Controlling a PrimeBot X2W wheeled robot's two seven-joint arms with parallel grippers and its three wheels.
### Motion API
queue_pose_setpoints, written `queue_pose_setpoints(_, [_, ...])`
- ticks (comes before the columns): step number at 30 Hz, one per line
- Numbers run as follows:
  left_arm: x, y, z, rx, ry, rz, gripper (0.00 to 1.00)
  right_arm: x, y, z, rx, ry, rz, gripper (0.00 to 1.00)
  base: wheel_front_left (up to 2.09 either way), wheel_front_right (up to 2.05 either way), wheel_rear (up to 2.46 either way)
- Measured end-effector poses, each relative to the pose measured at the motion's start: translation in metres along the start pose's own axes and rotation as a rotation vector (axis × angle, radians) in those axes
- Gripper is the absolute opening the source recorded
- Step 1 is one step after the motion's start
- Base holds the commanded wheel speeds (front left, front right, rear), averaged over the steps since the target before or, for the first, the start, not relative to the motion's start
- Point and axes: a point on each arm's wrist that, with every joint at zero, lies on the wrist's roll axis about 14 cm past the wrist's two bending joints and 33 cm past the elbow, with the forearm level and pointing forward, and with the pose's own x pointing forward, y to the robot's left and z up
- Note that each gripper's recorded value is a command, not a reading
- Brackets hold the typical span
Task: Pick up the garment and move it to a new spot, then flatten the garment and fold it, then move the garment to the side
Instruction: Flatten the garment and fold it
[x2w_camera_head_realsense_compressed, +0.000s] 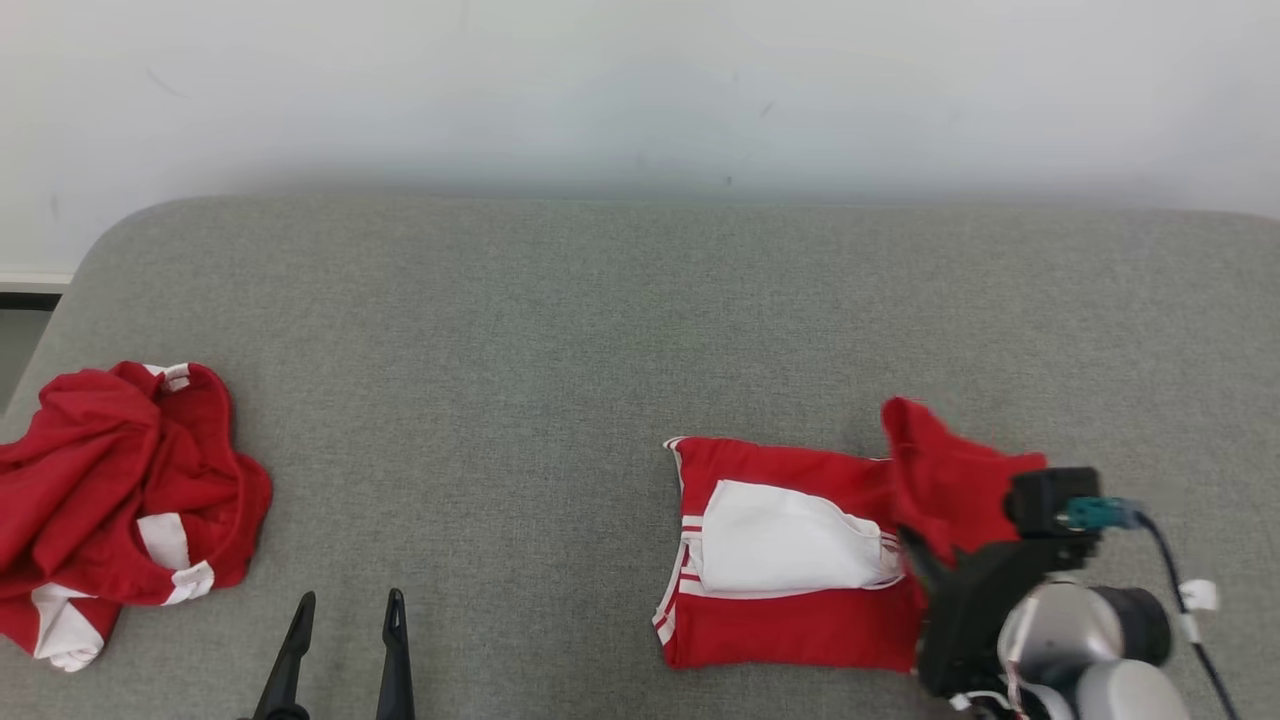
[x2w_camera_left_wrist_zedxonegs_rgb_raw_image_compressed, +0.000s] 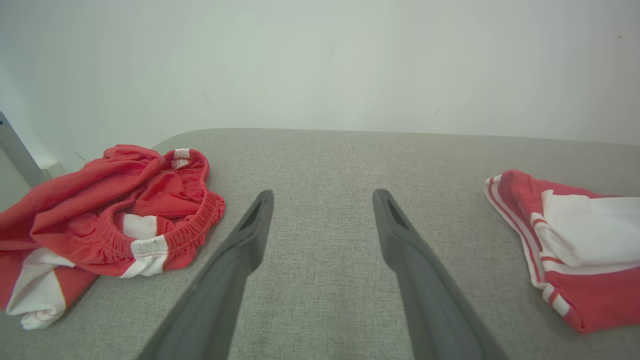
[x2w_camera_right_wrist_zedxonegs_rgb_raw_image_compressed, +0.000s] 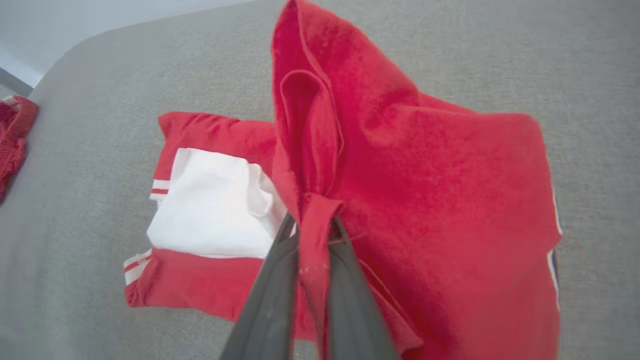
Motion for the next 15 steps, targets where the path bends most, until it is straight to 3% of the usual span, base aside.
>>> queue_pose_setpoints(15, [-0.001,0.006,-0.005,-0.004,0.018,0.023,1.00,0.038,0.080,-0.006,-0.035,0.048,0.249,0.00,0.00,0.00,0.00])
